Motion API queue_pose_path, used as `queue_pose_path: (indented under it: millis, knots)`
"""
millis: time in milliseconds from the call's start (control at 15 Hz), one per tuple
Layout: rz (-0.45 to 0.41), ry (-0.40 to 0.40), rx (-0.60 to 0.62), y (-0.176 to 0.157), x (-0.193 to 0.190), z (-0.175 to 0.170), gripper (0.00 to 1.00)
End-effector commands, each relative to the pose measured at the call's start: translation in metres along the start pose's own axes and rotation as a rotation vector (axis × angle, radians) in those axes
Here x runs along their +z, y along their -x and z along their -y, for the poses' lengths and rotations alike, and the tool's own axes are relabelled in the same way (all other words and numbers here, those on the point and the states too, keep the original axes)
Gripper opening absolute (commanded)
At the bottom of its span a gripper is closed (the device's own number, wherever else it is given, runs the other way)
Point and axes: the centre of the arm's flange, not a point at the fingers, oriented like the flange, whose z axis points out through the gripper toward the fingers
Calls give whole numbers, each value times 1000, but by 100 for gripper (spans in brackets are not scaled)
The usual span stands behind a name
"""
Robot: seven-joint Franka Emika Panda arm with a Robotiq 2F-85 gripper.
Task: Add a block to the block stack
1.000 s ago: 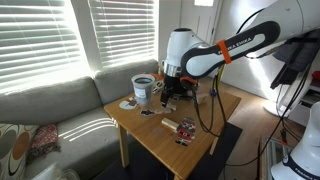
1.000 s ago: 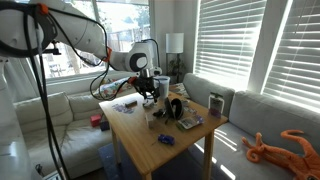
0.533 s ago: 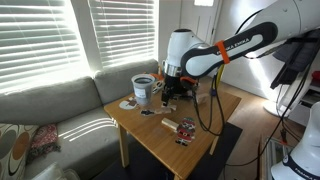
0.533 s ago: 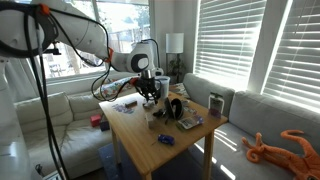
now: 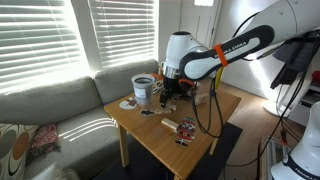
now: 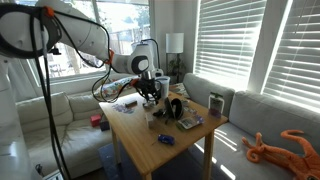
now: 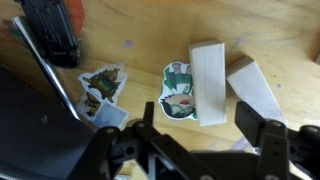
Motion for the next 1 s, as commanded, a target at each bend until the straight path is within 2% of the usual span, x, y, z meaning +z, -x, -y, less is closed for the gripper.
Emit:
queue_pose_path:
  millis: [0,67,333,667,933]
  knots:
    - [18,23,-13,-4,3,8,77]
    - [21,24,-21,-4,3,10,79]
    - [74,-32,-87,0,0,19,79]
    - [65,44,-51,1,0,15,79]
    - [70,9,-76,3,3,8,81]
